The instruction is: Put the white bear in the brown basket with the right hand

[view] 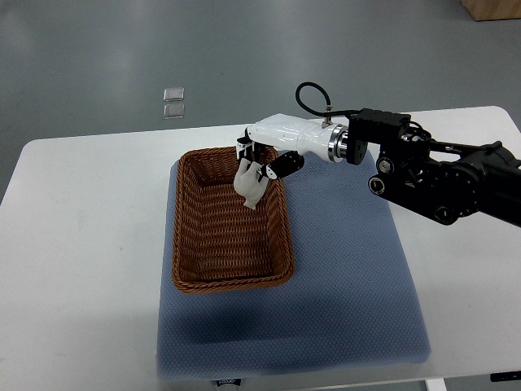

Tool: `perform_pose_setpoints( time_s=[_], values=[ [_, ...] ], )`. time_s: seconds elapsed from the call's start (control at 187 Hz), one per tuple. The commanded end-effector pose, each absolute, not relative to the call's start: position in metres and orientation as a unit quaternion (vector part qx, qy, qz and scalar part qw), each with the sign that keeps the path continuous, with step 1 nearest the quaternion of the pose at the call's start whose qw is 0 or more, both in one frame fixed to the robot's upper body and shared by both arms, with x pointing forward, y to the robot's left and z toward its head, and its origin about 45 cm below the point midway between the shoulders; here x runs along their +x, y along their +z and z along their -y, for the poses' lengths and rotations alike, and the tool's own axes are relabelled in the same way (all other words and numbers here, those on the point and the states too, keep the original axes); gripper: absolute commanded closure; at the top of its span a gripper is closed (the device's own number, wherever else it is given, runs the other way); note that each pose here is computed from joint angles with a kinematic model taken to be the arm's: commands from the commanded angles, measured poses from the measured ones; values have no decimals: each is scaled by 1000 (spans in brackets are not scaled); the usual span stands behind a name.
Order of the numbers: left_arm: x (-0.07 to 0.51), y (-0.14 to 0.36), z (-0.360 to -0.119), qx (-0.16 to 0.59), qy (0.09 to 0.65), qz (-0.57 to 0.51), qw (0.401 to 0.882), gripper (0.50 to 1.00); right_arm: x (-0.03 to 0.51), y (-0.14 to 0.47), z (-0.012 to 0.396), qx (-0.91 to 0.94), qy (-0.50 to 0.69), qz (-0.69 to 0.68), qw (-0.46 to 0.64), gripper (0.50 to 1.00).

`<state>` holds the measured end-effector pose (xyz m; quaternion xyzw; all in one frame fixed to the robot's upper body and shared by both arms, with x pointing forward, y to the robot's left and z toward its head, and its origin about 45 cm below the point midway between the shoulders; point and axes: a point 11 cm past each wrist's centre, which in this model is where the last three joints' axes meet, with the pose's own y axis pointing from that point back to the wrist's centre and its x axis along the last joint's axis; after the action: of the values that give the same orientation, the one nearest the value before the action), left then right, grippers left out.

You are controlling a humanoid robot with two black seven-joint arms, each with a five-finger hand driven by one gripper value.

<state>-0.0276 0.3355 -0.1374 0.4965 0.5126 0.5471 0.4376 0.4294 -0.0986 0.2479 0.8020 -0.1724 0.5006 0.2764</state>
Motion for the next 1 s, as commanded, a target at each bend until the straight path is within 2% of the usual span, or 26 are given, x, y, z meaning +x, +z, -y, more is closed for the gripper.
perform_pose_setpoints(
  time_s=[0.0, 0.176, 0.181, 0.219, 0.224, 0.262, 0.267, 0.272, 0.278, 0.288, 0.315, 0.422, 0.811, 0.993],
  values=[
    [-28, -137, -336, 496, 547, -513, 437, 500, 428, 248, 97, 802, 502, 169, 276, 1000],
    [-28, -137, -336, 496, 547, -513, 437, 500, 420, 239, 88, 802, 508, 149, 276, 991],
    [-28, -137, -336, 497, 547, -513, 438, 500, 419, 238, 87, 802, 508, 148, 276, 969],
    [-28, -137, -336, 497, 547, -513, 438, 500, 418, 238, 85, 804, 508, 147, 274, 908],
    [-28, -137, -336, 496, 547, -513, 437, 500, 418, 237, 85, 804, 507, 147, 274, 887],
    [-28, -137, -336, 497, 547, -513, 438, 500, 417, 237, 84, 804, 507, 146, 274, 828],
    [-28, -137, -336, 497, 547, -513, 438, 500, 417, 236, 84, 805, 506, 146, 273, 806],
    [-28, -137, -336, 497, 547, -513, 438, 500, 417, 236, 84, 805, 506, 146, 273, 805],
    [-28, -137, -336, 496, 547, -513, 437, 500, 417, 236, 84, 805, 506, 147, 273, 779],
    [-28, -137, -336, 496, 547, -513, 437, 500, 417, 236, 84, 805, 506, 147, 273, 779],
    [-28, -137, -336, 496, 547, -513, 437, 500, 417, 236, 84, 806, 506, 147, 272, 710],
    [-28, -137, -336, 497, 547, -513, 438, 500, 417, 236, 84, 806, 506, 147, 272, 595],
    [-28, -137, -336, 496, 547, -513, 437, 500, 431, 250, 99, 796, 507, 203, 261, 587],
    [-28, -137, -336, 496, 547, -513, 437, 500, 449, 258, 125, 819, 410, 329, 230, 587]
  ],
)
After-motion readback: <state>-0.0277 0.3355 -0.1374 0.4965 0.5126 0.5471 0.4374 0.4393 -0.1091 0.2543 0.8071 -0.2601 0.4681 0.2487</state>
